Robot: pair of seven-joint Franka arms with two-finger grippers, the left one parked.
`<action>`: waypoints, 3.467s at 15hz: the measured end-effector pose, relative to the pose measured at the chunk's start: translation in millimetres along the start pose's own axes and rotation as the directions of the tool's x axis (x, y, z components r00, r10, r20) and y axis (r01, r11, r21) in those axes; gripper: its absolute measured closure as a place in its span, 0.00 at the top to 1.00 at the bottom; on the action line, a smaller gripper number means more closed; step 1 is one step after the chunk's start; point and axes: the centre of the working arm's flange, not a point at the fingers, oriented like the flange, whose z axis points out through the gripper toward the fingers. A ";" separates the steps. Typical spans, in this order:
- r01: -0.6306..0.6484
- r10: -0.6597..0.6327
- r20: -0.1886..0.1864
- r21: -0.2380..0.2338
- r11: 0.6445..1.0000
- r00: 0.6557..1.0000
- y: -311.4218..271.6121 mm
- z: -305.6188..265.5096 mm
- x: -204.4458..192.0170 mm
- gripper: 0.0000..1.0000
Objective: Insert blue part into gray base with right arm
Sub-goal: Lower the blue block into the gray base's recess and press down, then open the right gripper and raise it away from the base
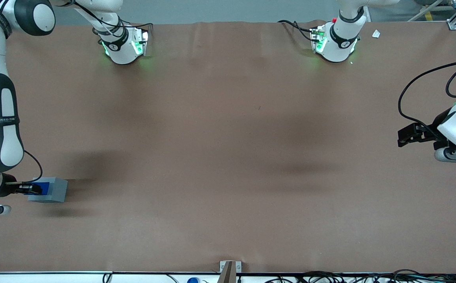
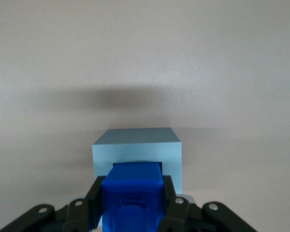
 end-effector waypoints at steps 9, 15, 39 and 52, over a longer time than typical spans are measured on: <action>0.012 -0.012 -0.002 0.000 1.000 1.000 2.2 0.2 0.0 0.51; 0.010 -0.010 0.014 0.004 1.000 1.000 4.0 18.7 -1.1 0.64; -0.182 0.177 0.115 0.031 0.983 0.977 -149.5 -289.8 -88.6 1.00; -0.154 0.155 0.044 -0.024 0.988 0.987 -205.0 -321.0 -169.7 1.00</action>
